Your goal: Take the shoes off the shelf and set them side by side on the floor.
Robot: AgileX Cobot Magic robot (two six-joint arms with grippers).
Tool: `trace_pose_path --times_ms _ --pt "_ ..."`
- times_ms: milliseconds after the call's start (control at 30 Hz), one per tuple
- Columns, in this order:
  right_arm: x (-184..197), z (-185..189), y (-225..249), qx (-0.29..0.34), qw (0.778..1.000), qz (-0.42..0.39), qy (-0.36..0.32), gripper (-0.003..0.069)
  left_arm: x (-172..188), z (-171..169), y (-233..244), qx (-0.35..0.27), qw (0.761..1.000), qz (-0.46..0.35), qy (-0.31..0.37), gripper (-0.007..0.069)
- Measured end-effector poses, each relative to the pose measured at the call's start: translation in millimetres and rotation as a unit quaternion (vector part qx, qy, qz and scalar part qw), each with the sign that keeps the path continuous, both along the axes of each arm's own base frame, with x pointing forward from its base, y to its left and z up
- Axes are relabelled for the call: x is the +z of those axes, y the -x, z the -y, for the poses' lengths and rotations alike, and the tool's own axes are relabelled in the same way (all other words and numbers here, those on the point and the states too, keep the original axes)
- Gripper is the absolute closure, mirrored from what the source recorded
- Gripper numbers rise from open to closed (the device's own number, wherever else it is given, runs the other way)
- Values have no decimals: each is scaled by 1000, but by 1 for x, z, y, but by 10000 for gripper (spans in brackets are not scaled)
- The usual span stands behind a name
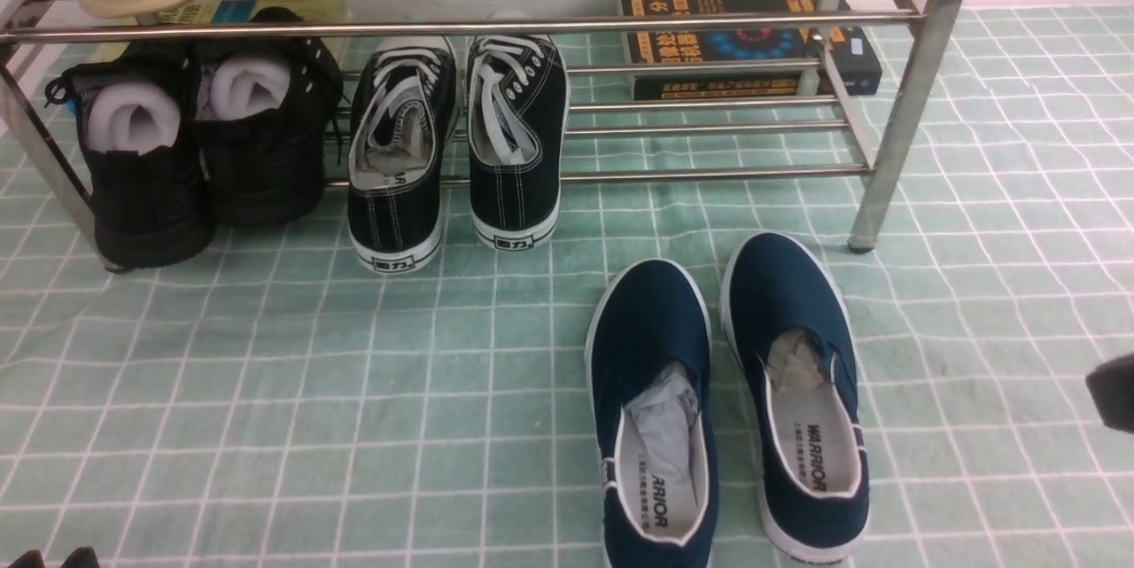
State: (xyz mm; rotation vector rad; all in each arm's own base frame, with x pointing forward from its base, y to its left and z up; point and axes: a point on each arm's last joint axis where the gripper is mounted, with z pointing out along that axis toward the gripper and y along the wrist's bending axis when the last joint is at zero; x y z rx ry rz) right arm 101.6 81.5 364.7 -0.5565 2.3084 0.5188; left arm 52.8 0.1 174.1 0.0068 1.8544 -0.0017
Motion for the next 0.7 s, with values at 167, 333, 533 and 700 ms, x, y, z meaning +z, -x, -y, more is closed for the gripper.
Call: trace_pose_path --times_ms 167,333,533,700 --pt "-54 13 13 -28 993 96 -68 673 0 0 0 0 1000 0 0 384" --pt "-79 16 14 -42 985 139 -98 671 0 0 0 0 1000 0 0 384" --pt "-83 16 13 -43 985 138 -97 669 0 0 0 0 1000 0 0 384" --pt "-83 17 14 -42 985 139 -98 666 0 0 0 0 1000 0 0 384"
